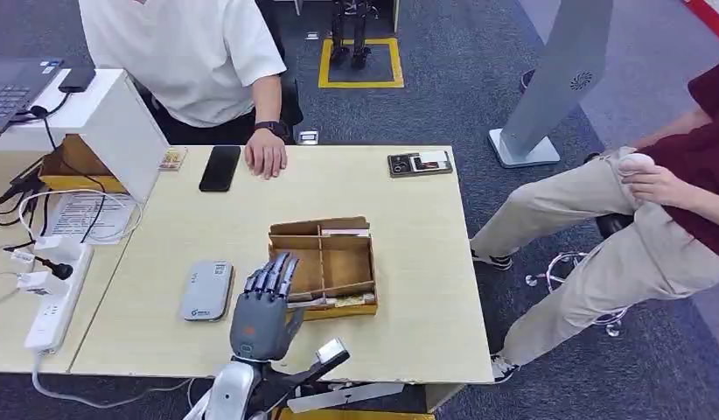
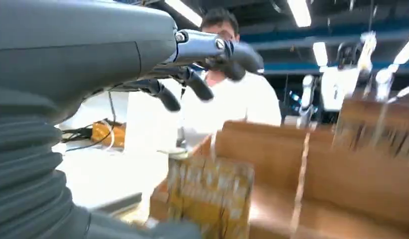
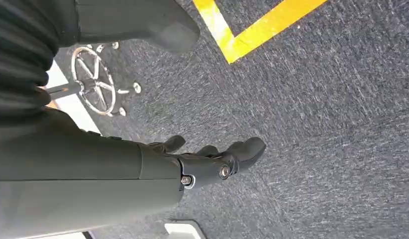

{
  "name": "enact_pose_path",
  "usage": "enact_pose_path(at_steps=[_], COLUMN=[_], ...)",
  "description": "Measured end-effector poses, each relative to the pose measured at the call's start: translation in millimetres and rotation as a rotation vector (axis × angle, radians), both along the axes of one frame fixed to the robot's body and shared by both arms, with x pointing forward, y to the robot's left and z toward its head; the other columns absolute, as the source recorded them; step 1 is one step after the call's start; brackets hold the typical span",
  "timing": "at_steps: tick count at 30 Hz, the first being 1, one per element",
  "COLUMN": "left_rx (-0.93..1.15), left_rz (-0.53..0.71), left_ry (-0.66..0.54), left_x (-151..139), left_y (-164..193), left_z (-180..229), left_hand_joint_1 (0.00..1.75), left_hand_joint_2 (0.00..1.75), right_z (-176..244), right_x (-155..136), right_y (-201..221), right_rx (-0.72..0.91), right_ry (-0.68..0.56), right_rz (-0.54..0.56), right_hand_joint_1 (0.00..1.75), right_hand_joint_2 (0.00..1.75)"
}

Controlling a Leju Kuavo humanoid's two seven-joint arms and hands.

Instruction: Pass the card to the sensor for recognition and then transmit it.

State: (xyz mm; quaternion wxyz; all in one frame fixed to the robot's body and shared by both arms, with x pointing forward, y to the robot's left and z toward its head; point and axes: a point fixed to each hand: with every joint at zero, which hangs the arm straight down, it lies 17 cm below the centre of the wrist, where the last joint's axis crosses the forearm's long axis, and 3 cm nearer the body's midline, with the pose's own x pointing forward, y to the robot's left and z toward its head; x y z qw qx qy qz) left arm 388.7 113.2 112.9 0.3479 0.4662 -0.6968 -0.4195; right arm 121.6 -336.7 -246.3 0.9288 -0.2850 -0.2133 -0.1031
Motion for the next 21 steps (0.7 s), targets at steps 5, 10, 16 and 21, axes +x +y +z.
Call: enact_pose_path(at_steps=[5, 10, 16, 21], left_rx=[-0.033, -0.055, -0.059, -0.062], left_rz=[-0.006, -0.017, -0.01, 0.008], left_ry=[-0.049, -0.084, -0.105, -0.101], left_x=[-1.7, -2.5, -0.6, 0.6], left_y=[-0.6, 0.0, 3.7, 7.8], left_z=[22.9, 39.0, 47.5, 46.5], left_hand_joint_1=[1.01, 1.75, 0.0, 0.0], left_hand_joint_2=[1.75, 1.75, 1.75, 1.75], right_z=[0.1, 0.3, 0.4, 0.5], right_x=[-0.2, 0.5, 1.0, 1.2], right_y=[-0.2, -0.2, -0.2, -0.1], right_rx=[-0.002, -0.002, -0.002, -0.002], right_ry=[0.0, -0.001, -0.003, -0.003], right_rz=[-0.001, -0.001, -0.001, 0.0], right_hand_joint_1=[0.0, 0.0, 0.0, 0.0], right_hand_joint_2=[1.75, 1.75, 1.75, 1.75])
